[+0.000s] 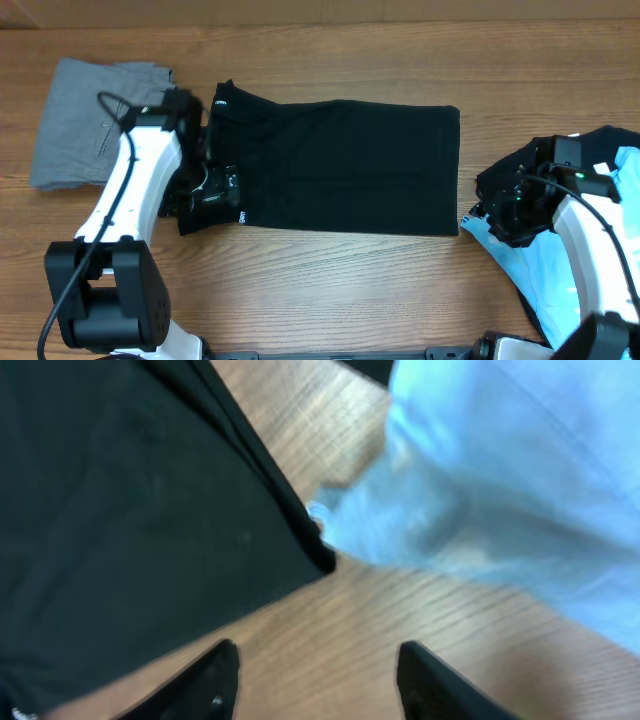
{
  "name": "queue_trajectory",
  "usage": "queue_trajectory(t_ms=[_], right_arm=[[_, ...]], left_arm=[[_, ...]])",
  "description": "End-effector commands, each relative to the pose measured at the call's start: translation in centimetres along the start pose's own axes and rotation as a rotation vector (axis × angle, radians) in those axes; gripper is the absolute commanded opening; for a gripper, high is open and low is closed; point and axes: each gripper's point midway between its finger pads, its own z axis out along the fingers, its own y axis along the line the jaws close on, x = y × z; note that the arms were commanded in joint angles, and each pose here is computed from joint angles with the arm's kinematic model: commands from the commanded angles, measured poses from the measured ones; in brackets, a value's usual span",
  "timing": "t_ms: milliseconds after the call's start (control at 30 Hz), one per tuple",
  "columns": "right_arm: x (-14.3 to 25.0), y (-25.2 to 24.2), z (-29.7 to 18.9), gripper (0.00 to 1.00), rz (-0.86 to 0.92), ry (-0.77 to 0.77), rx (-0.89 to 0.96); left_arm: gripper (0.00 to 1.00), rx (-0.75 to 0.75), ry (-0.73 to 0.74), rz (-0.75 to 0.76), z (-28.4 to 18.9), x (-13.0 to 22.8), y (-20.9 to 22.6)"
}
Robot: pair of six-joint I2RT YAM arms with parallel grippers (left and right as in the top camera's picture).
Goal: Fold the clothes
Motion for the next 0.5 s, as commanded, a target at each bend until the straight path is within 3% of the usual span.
queue_trajectory(t_ms=[0, 67, 133, 233, 467], right_arm=[[0.1, 1.2, 2.1, 0.49, 0.010, 0.042, -0.086], [0.1, 1.1, 3.9, 0.48, 0.041, 0.061, -0.091], [0.6, 0.5, 5.6, 0.56, 0.085, 0.093, -0.073], [1.4, -0.3, 6.8, 0.56, 0.119, 0.127, -0.052], [2.9, -0.1, 7.9, 0.45, 0.118, 0.173, -0.100]], left_arm=[[1.00, 0.070, 0.014, -0.134, 2.4, 0.3, 2.4], [1.00, 0.081, 0.000, -0.173, 3.7, 0.0, 3.5], [1.00, 0.086, -0.022, -0.197, 5.5, -0.2, 4.4], [1.00, 0.081, -0.033, -0.216, 7.2, 0.1, 5.1], [0.98, 0.079, -0.054, -0.231, 8.9, 0.2, 5.8]])
